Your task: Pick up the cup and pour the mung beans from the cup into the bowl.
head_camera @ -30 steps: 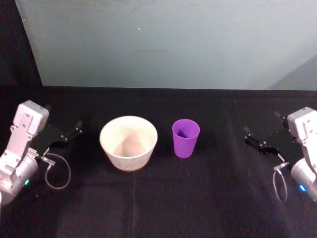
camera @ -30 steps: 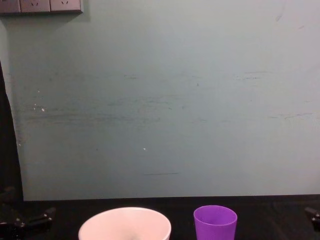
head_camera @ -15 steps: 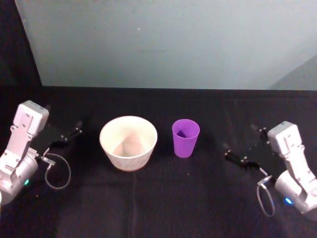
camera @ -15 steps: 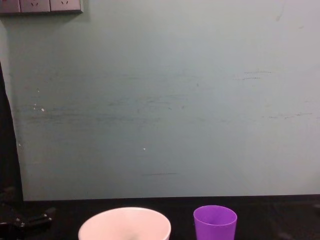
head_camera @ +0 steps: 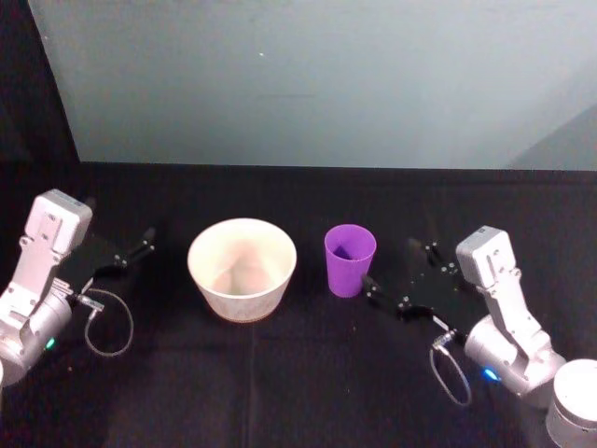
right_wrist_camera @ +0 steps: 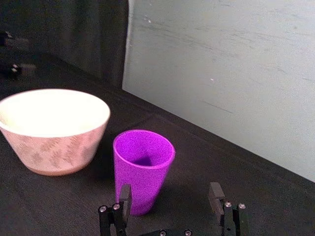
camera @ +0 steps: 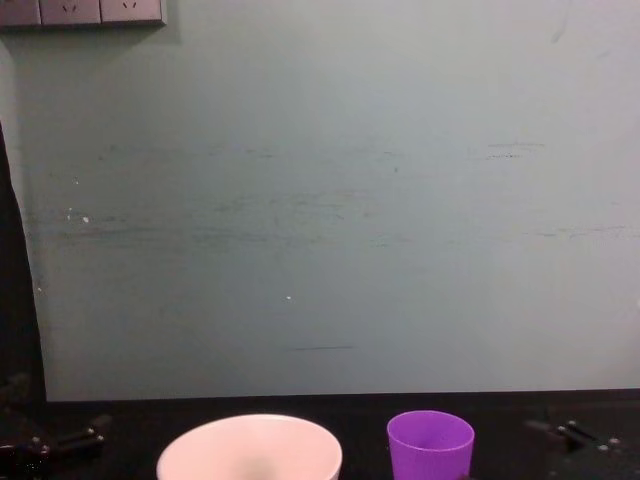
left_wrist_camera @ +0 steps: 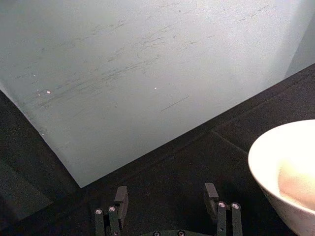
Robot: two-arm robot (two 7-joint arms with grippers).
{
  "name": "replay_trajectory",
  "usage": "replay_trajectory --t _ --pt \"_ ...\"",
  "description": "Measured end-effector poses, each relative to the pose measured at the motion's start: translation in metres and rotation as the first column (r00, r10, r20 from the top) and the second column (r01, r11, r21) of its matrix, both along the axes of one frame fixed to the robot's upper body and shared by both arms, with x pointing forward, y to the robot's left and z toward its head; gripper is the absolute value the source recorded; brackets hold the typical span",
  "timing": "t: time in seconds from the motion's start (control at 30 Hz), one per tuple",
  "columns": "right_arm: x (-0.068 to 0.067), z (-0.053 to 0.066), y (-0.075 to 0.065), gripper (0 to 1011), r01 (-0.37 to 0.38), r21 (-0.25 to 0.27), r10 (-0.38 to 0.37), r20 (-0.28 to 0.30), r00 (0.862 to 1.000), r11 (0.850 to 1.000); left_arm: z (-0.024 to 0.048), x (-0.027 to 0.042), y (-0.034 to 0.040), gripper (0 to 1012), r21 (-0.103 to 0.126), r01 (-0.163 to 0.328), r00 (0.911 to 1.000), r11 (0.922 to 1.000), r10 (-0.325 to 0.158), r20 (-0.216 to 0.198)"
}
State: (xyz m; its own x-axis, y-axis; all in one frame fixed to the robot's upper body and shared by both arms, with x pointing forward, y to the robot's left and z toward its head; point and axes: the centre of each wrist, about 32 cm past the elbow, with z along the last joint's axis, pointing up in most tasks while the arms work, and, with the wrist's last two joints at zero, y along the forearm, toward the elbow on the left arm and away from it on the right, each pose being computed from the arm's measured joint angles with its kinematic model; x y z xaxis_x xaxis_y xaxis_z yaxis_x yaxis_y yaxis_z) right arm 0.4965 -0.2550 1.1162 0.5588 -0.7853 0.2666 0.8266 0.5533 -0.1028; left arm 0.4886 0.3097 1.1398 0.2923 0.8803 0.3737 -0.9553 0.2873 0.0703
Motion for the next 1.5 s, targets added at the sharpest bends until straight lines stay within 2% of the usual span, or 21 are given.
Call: replay_trajectory --t 0.2,0.37,0.9,1.23,1.5 --pt "0.007 -0.003 0.010 1003 -0.032 0.032 0.032 -0.013 0.999 0.999 0.0000 0.0000 0.0000 1011 0.000 0.000 1.0000 1.0000 0.000 0.000" --pt "0.014 -0.006 0.020 1003 -0.054 0.077 0.056 -0.028 0.998 0.996 0.0000 0.0000 0.0000 1011 0.000 0.000 1.0000 1.0000 0.000 0.000" --pt "0.029 -0.014 0.033 1003 -0.080 0.179 0.095 -0.076 0.993 0.981 0.0000 0.0000 0.0000 1011 0.000 0.000 1.0000 1.0000 0.000 0.000" --pt "0.035 -0.019 0.034 1003 -0.076 0.207 0.096 -0.092 0.991 0.975 0.0000 0.0000 0.0000 1011 0.000 0.000 1.0000 1.0000 0.000 0.000" --pt "0.039 -0.024 0.035 1003 -0.073 0.208 0.094 -0.095 0.991 0.975 0.0000 0.0000 0.0000 1011 0.000 0.000 1.0000 1.0000 0.000 0.000"
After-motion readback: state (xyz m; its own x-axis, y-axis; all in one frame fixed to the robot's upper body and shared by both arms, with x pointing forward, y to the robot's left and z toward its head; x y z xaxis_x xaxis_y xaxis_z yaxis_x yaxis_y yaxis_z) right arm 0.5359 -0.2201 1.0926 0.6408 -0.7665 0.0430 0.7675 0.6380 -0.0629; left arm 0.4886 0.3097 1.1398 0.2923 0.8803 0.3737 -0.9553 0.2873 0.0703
